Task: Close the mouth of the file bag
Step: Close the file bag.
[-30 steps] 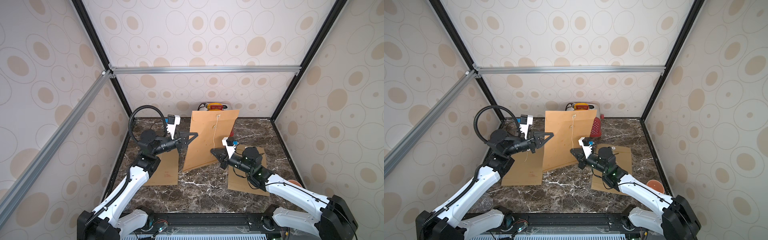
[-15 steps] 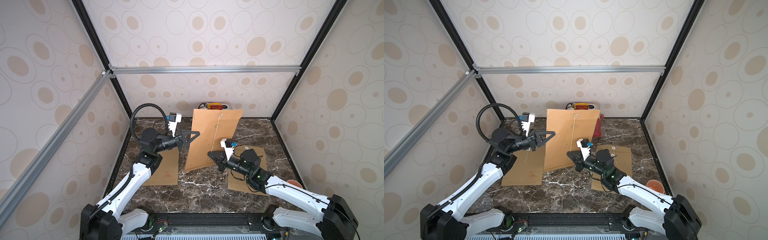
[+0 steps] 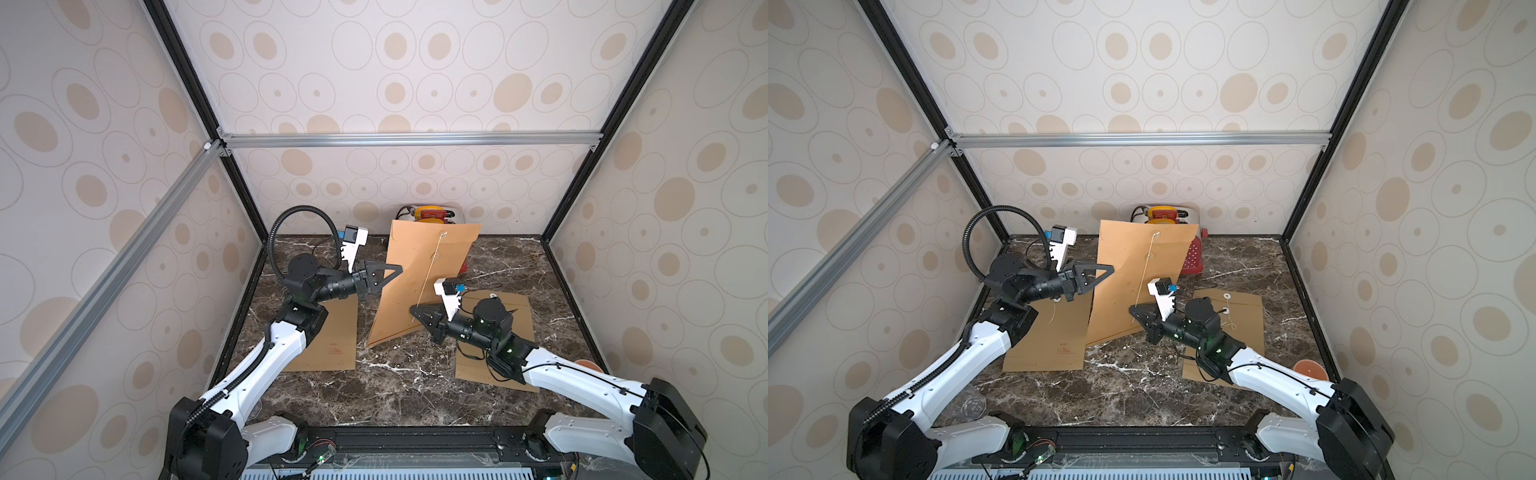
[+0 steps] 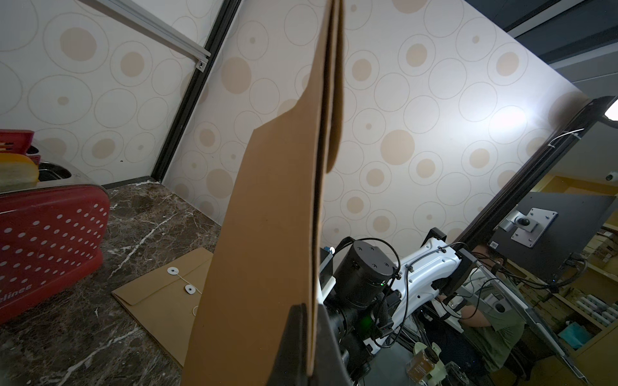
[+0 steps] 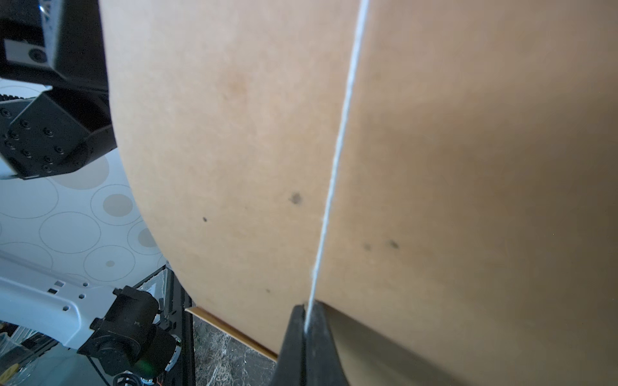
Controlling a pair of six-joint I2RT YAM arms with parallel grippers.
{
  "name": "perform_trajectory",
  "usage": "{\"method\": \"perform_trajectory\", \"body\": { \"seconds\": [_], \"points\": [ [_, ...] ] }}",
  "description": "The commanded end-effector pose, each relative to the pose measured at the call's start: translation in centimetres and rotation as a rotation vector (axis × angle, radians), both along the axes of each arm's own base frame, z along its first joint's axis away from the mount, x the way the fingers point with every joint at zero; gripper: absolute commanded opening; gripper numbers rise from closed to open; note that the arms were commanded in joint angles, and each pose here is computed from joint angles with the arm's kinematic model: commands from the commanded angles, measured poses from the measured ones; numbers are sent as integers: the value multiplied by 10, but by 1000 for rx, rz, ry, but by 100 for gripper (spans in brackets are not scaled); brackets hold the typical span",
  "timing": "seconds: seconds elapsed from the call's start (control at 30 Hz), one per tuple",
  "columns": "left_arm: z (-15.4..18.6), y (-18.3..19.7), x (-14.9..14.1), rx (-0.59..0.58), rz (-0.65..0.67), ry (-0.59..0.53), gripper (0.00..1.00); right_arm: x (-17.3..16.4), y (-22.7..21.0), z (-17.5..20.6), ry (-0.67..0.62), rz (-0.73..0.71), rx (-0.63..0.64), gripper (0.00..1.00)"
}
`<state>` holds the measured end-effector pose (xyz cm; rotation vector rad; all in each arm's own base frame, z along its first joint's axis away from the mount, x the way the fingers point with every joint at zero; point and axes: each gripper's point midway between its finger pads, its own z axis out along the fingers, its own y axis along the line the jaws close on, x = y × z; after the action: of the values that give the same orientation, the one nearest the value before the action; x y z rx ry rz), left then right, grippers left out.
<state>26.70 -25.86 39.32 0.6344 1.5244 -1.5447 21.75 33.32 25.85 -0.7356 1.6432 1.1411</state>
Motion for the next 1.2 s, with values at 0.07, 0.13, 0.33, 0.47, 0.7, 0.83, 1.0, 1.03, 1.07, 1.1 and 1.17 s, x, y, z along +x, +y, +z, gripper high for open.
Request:
{"method": "perform_trajectory", "body": {
  "seconds": [0.07, 0.13, 0.33, 0.47, 0.7, 0.83, 1.0, 1.03, 1.07, 1.1, 1.17],
  "points": [
    [38, 1, -10, -49, -19, -110, 0, -9, 5, 19, -17, 41, 49, 0],
    [38, 1, -10, -49, -18, -110, 0, -10, 4, 23, -21, 40, 54, 0],
    [36, 1, -9, -39, -13, -109, 0, -13, 4, 24, -30, 43, 68, 0],
    [34, 1, -8, -24, -3, -110, 0, -17, 11, 23, -25, 79, 71, 0],
    [34, 1, -8, -24, -5, -111, 0, -19, 17, 23, -26, 92, 58, 0],
    [34, 1, -8, -24, -7, -109, 0, -19, 14, 23, -45, 81, 69, 0],
    [33, 0, -7, -20, -13, -101, 0, -22, 18, 26, -32, 112, 54, 0],
    [33, 0, -7, -22, -14, -102, 0, -22, 19, 25, -30, 109, 53, 0],
    [34, 0, -8, -23, -11, -104, 0, -21, 19, 24, -28, 110, 51, 0],
    [33, 0, -8, -22, -12, -103, 0, -22, 20, 24, -30, 116, 54, 0],
    [32, 0, -7, -15, -9, -100, 0, -21, 22, 22, -28, 119, 55, 0]
  ]
}}
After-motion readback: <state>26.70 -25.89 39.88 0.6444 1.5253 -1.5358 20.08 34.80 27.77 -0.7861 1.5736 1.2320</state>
